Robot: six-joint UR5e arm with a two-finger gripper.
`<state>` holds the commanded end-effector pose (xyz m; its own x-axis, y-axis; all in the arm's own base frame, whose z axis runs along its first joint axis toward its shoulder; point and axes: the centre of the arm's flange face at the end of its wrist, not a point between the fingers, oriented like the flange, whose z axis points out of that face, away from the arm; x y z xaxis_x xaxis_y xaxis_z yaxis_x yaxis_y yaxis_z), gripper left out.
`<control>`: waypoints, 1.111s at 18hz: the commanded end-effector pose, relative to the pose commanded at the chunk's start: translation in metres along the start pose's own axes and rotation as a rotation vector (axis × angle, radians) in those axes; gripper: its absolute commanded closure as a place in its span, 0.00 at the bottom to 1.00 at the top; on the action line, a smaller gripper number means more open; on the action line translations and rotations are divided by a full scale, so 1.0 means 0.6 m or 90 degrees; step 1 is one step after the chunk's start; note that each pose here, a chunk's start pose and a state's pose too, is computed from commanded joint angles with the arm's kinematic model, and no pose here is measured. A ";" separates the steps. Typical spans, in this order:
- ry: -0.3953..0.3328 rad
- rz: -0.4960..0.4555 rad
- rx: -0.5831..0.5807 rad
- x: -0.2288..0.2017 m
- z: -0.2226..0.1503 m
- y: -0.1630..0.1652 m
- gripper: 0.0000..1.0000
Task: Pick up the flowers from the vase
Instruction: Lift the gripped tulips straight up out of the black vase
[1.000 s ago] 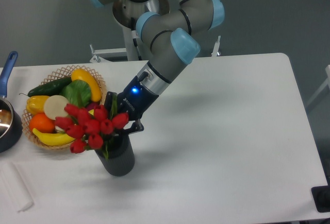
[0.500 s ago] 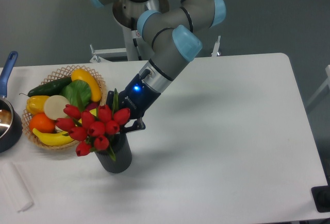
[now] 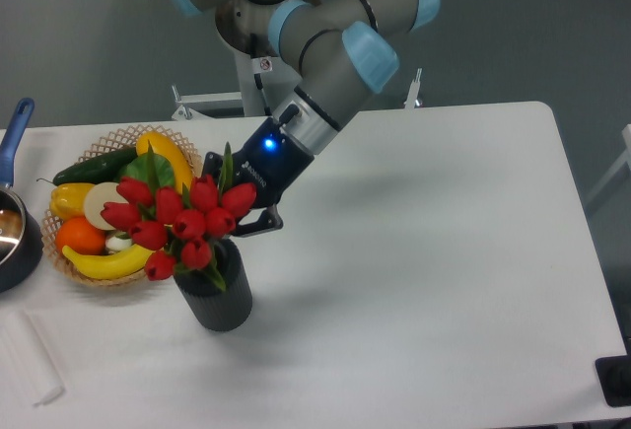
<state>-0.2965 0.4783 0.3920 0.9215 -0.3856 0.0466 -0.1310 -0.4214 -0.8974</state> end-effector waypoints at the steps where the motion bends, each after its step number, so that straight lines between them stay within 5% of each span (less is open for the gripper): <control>1: -0.001 -0.003 0.005 0.000 -0.004 -0.006 0.85; 20: 0.001 -0.088 0.116 -0.016 -0.089 -0.099 0.85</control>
<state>-0.3170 0.4633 0.4685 0.9256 -0.3358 0.1750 0.0646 -0.3153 -0.9468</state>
